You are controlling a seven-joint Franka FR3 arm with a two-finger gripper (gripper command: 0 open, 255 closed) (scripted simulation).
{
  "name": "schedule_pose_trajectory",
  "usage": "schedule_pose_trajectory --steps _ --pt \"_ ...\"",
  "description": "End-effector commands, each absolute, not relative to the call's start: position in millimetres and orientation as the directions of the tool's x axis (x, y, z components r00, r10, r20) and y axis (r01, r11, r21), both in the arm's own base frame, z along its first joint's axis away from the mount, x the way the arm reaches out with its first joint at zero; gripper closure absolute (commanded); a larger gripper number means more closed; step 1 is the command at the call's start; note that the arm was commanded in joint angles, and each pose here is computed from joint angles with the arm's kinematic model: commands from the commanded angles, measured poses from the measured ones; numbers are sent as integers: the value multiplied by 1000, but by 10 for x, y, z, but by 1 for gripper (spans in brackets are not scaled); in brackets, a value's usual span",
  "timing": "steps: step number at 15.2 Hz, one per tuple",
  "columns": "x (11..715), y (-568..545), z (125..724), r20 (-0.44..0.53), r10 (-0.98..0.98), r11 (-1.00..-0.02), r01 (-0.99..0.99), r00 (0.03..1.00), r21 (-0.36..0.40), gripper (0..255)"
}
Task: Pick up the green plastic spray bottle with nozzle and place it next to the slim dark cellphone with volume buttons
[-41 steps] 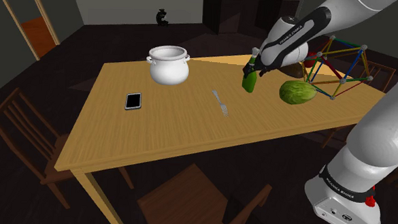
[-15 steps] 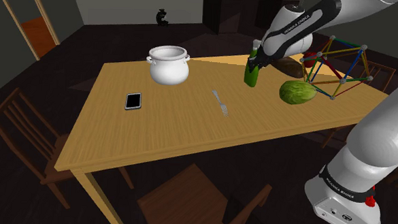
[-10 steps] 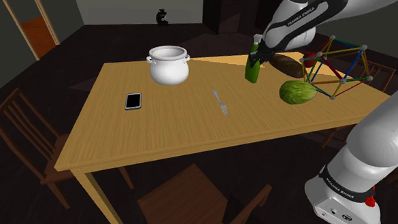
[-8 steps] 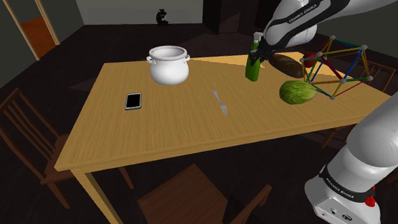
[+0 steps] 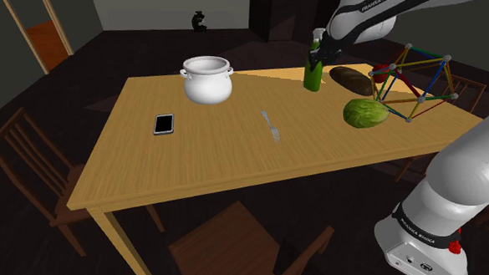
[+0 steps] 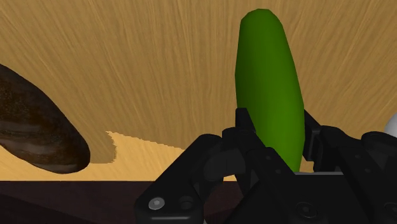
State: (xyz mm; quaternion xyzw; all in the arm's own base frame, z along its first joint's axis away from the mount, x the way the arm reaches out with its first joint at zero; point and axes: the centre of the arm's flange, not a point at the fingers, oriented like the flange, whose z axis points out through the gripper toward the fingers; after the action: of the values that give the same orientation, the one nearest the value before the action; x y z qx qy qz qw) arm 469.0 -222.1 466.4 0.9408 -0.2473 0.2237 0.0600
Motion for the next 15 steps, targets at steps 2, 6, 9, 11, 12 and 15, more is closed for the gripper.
schedule_pose_trajectory --steps 2,6,9,11,12,15 --pt "4687 -2213 4832 450 -439 -870 -492 778 2 255" --pt "4687 -2213 5043 450 -439 -870 -492 778 2 255" --pt "4687 -2213 5202 450 -439 -870 -492 778 2 255" --pt "4687 -2213 5307 450 -439 -870 -492 778 2 255" --pt "4687 -2213 5360 450 -439 -870 -492 778 2 255" --pt "4687 -2213 5519 450 -439 -870 -492 778 2 255"
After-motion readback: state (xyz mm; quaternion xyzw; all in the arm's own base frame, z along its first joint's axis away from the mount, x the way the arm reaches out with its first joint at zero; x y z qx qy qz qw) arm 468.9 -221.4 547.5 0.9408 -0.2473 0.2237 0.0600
